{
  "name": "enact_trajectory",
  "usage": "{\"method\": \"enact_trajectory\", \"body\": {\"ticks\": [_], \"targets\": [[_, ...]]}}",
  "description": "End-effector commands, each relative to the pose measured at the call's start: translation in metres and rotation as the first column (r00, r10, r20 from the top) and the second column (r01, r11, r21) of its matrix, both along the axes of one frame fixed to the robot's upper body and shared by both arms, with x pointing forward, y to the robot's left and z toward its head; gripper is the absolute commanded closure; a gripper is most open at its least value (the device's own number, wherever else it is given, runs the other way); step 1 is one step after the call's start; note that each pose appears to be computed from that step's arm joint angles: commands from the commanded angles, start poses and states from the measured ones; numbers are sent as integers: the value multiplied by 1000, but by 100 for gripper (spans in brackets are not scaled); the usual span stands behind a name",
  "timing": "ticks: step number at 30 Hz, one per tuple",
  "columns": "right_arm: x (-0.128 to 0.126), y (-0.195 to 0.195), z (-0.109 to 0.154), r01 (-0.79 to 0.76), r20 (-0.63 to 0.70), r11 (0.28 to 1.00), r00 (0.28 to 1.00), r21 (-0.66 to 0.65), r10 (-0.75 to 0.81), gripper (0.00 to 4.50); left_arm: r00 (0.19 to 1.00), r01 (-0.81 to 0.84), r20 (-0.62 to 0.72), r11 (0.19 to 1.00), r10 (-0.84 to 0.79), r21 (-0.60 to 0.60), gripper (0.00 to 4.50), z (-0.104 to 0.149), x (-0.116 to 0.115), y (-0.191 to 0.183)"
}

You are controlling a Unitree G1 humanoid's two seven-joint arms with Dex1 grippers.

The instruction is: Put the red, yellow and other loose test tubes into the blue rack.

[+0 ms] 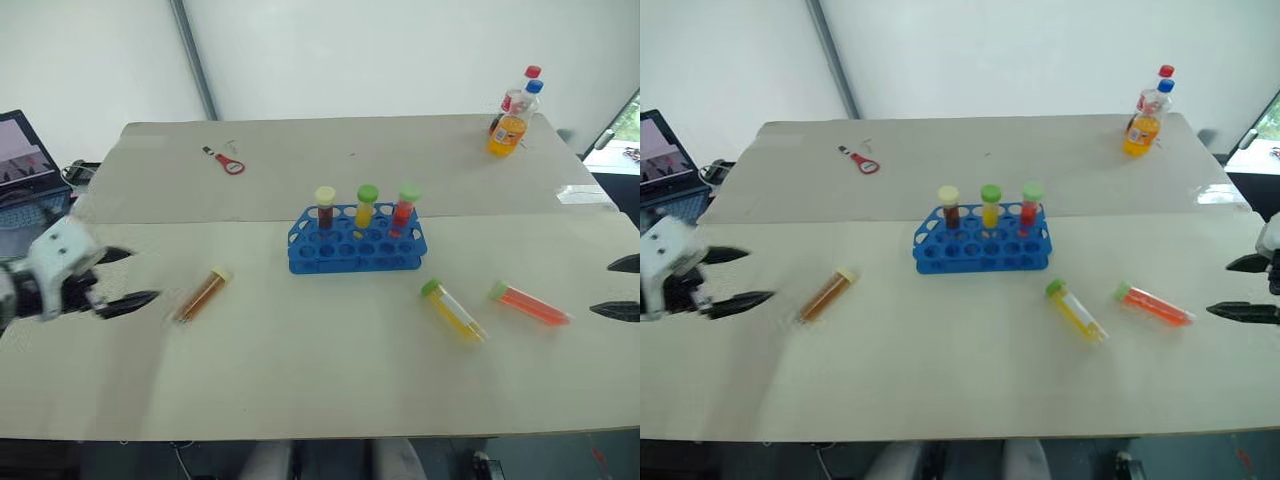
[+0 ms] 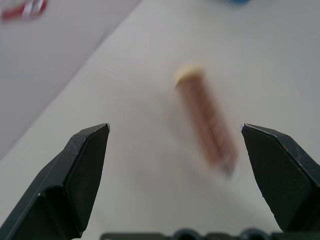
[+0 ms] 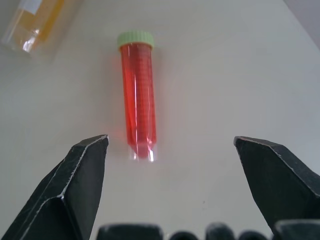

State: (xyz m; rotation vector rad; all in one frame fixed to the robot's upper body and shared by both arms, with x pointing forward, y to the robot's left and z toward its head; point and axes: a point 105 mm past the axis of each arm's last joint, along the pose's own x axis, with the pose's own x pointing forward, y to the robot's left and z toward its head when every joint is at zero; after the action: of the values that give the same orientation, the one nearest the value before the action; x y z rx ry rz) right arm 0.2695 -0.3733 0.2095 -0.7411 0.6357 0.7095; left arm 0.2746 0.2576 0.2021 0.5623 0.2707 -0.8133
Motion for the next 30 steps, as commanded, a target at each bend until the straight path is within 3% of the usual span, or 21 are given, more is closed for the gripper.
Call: {"method": "enact_trajectory", "body": {"ticks": [1, 8, 12, 22, 30], "targets": [[5, 19, 7, -46, 7, 999, 999, -8, 46, 4, 969, 244, -12, 965, -246, -97, 0, 10, -17, -66], [27, 44, -18, -48, -66, 991, 997, -125, 40, 4, 872, 487, 30, 859, -489, -158, 0, 14, -33, -131], [47, 59, -32, -15, -98, 993, 995, -117, 4, 4, 826, 562, 64, 811, -560, -161, 0, 16, -33, -151], [68, 65, -50, 61, -241, 985, 965, -163, -100, 4, 772, 635, 88, 757, -630, -152, 0, 15, -34, -174], [56, 60, -55, 40, -324, 978, 940, -207, -107, 4, 776, 630, 103, 759, -622, -163, 0, 13, -32, -178]]}}
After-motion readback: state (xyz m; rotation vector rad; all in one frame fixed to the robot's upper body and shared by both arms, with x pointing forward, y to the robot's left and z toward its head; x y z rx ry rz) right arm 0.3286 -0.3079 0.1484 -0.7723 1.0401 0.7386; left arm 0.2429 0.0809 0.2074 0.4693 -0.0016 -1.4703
